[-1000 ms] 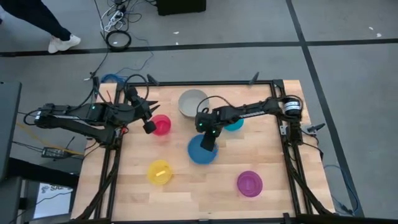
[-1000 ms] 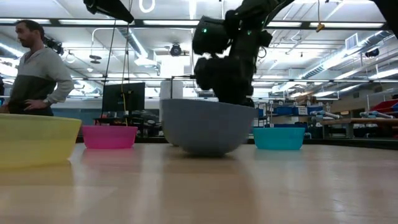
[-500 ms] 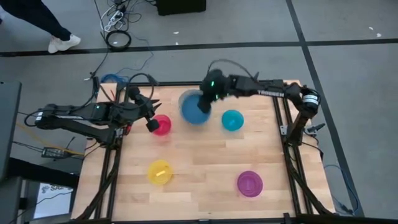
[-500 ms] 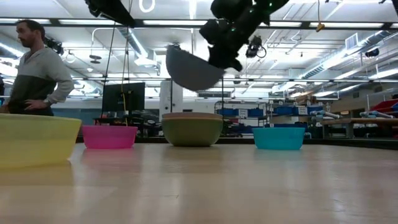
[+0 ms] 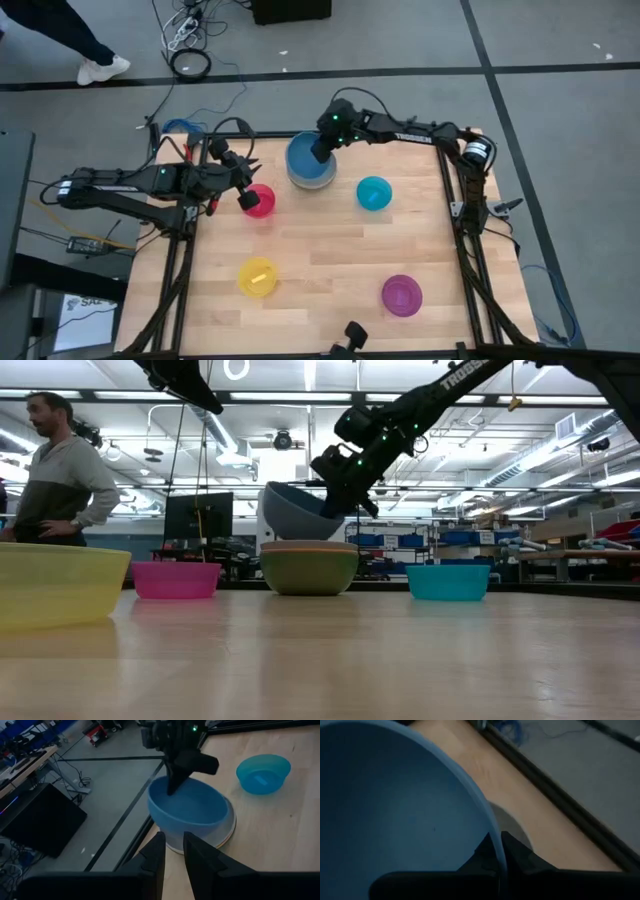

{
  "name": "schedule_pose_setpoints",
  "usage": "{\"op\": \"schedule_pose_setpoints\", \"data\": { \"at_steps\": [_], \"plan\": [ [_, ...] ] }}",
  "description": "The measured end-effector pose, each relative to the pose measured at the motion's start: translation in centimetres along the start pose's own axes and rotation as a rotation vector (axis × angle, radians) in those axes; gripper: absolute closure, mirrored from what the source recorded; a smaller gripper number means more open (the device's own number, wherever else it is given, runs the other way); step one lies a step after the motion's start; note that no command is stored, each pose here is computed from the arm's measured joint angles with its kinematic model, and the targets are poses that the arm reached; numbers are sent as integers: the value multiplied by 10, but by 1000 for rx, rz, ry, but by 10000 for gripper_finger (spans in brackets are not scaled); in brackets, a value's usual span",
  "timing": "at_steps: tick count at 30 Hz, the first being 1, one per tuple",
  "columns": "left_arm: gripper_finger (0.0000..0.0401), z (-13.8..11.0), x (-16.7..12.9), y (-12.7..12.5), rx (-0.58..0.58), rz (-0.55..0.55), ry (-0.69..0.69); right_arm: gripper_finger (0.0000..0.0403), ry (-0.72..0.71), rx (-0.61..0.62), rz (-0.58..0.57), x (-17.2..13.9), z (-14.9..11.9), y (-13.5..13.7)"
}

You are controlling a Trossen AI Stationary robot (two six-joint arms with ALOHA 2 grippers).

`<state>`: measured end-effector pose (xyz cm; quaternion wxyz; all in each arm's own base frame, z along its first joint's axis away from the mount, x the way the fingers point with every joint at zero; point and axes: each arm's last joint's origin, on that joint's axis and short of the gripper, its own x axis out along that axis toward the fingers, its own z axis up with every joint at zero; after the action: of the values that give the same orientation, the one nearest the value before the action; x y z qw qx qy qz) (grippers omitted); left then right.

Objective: Nest bowls inside each other
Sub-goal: Stack the blue bowl on top of the gray bowl, then stack the light blue bowl on top of the blue bowl

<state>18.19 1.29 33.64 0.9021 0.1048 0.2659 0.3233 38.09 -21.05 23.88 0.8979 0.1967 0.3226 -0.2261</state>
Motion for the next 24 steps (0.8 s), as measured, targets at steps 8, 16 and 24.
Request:
{"op": "schedule_pose_setpoints", "data": {
  "at_steps": [8,16,24],
  "plan": [
    [325,0,0,0,-1,2,2,362,74,11,-6,7,-10,0],
    [325,0,0,0,-1,2,2,262,117,17,-14,1,-13,5],
    [325,-8,0,1,53,14,68,236,108,-33,-118,-37,-5,13]
  ]
}}
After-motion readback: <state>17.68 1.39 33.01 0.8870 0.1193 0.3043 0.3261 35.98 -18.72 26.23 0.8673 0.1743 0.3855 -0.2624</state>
